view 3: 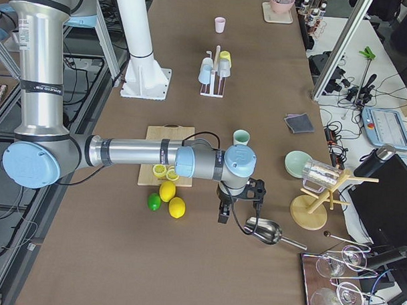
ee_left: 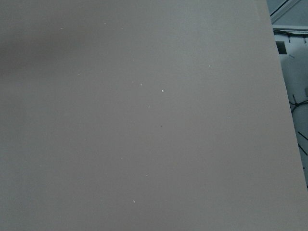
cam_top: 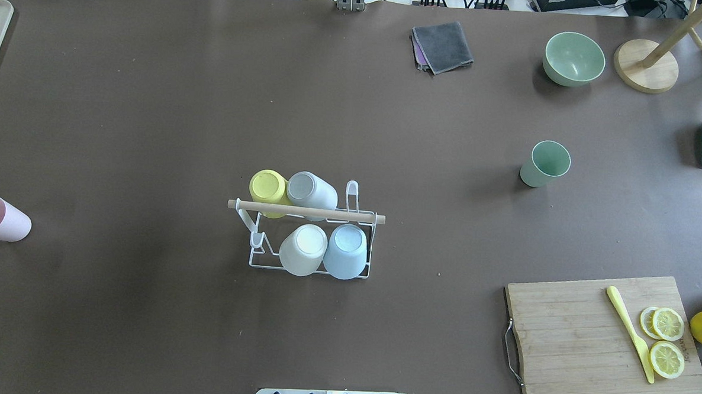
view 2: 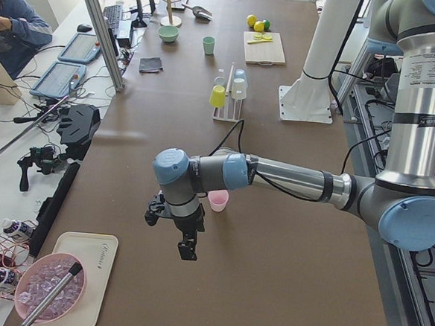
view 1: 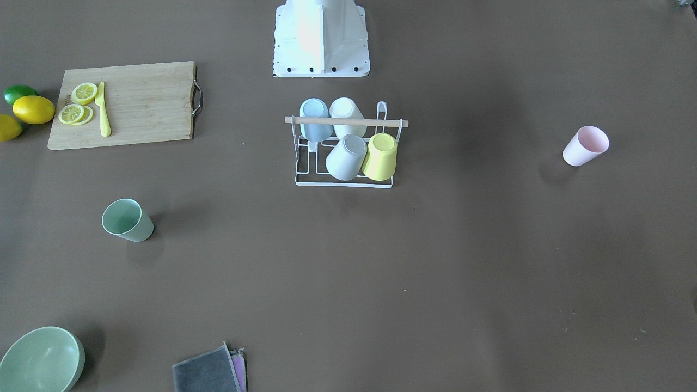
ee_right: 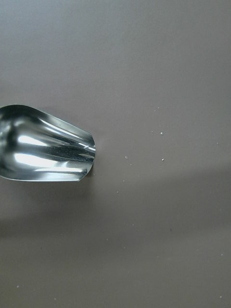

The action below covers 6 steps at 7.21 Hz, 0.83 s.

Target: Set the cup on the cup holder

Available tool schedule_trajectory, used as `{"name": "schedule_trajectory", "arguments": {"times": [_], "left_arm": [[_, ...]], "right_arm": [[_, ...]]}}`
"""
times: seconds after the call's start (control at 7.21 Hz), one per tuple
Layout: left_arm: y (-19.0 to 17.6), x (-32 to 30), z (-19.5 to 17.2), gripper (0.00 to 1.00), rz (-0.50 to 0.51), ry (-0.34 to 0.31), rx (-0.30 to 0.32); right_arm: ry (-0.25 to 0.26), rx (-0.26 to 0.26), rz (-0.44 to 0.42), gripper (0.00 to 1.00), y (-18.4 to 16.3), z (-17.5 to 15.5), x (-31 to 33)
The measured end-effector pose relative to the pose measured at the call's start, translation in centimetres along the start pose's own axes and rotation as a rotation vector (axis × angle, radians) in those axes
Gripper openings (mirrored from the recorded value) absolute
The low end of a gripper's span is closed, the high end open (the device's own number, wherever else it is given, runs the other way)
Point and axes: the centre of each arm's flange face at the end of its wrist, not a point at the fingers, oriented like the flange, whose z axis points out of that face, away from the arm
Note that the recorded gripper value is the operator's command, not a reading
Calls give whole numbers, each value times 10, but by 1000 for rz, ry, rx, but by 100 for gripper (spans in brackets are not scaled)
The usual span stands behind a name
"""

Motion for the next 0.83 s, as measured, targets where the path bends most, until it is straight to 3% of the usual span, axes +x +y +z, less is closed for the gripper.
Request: {"name": "schedule_trajectory", "arguments": {"times": [0.56,0.83], "left_arm": [[-125,52,16,97,11,-85,-279],[-145,90,26,98,52,-116,-365]], "right_arm": [[1,2,-1,100,0,-1,-1],[19,22,-19,100,-6,-9,-13]]}}
